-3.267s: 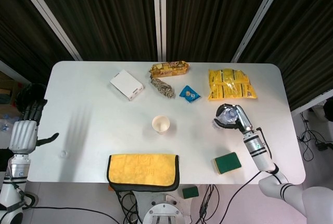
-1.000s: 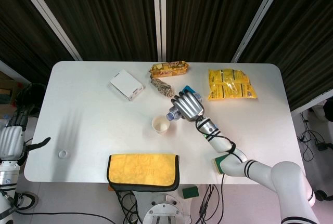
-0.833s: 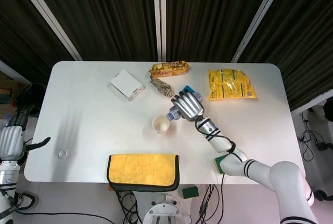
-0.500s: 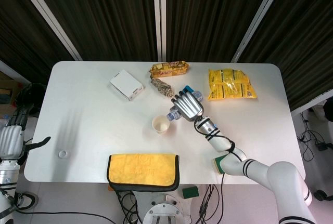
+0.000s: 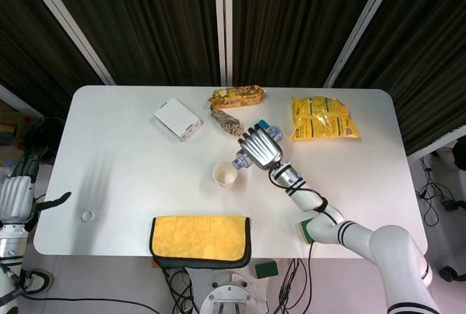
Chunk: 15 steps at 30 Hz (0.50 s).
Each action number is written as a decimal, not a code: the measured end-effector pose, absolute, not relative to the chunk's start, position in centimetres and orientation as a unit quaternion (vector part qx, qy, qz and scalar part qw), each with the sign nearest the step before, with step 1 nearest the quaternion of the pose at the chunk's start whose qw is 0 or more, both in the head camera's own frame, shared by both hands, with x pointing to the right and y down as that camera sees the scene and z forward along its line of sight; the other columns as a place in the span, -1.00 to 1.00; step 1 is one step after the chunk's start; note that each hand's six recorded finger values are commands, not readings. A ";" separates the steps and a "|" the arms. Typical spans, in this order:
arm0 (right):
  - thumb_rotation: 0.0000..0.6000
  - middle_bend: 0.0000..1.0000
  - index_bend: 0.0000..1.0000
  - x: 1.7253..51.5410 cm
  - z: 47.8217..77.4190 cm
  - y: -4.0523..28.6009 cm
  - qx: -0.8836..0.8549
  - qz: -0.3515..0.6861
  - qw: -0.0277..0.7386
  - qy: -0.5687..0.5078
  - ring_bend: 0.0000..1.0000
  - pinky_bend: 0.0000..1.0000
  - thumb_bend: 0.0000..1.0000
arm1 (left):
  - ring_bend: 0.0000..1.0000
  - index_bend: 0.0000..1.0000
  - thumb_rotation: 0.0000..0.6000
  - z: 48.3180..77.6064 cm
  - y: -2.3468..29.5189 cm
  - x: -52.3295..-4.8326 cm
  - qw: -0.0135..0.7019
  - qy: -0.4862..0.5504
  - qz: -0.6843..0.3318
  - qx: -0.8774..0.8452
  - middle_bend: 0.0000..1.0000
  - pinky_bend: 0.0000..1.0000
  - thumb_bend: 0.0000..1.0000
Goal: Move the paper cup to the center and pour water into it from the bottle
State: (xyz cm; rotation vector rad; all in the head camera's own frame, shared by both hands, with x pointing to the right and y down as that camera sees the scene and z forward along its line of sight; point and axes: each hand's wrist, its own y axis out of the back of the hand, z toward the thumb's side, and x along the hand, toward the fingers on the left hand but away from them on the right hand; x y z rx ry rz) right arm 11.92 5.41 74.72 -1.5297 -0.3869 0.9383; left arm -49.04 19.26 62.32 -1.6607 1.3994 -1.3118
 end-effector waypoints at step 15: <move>1.00 0.29 0.73 10.8 74.9 5.5 -0.647 0.402 0.633 -0.139 -0.01 0.00 -0.26 | -0.98 -0.91 1.00 62.1 19.3 -49.5 0.298 0.529 -0.494 -0.622 -0.83 -0.66 -0.93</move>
